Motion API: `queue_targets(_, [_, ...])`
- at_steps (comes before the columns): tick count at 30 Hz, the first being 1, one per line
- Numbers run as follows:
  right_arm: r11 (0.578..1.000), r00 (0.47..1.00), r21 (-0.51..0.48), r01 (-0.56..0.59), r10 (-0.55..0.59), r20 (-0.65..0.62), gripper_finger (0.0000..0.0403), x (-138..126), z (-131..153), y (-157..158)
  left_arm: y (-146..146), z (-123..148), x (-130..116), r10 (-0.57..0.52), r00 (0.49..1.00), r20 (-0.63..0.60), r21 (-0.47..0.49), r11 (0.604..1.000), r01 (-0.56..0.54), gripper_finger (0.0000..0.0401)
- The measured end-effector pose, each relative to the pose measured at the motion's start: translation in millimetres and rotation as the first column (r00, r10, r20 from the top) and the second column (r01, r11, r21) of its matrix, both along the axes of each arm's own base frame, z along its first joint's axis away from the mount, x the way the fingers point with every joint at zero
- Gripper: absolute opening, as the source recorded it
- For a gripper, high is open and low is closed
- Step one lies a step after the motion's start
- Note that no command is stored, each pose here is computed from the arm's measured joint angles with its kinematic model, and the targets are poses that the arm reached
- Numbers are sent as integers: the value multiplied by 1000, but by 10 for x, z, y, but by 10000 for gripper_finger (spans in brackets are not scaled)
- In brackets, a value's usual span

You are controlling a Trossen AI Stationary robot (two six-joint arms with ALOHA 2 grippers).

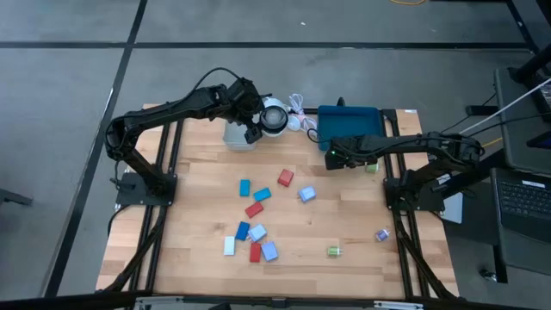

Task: Pick & Place Office items
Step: Put the light pink charger adapter into the blue bin

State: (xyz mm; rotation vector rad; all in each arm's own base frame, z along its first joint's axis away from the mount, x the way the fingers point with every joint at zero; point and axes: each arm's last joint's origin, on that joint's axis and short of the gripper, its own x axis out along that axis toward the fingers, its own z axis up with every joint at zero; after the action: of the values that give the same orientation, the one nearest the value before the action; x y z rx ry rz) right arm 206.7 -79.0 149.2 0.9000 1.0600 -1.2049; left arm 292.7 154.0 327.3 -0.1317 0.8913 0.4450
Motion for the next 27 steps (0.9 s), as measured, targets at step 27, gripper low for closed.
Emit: queue_targets(27, [998, 999, 38, 46, -47, 21, 281, -10, -265, -4, 43, -258, -66, -13, 999, -47, -68, 998, 10, 294])
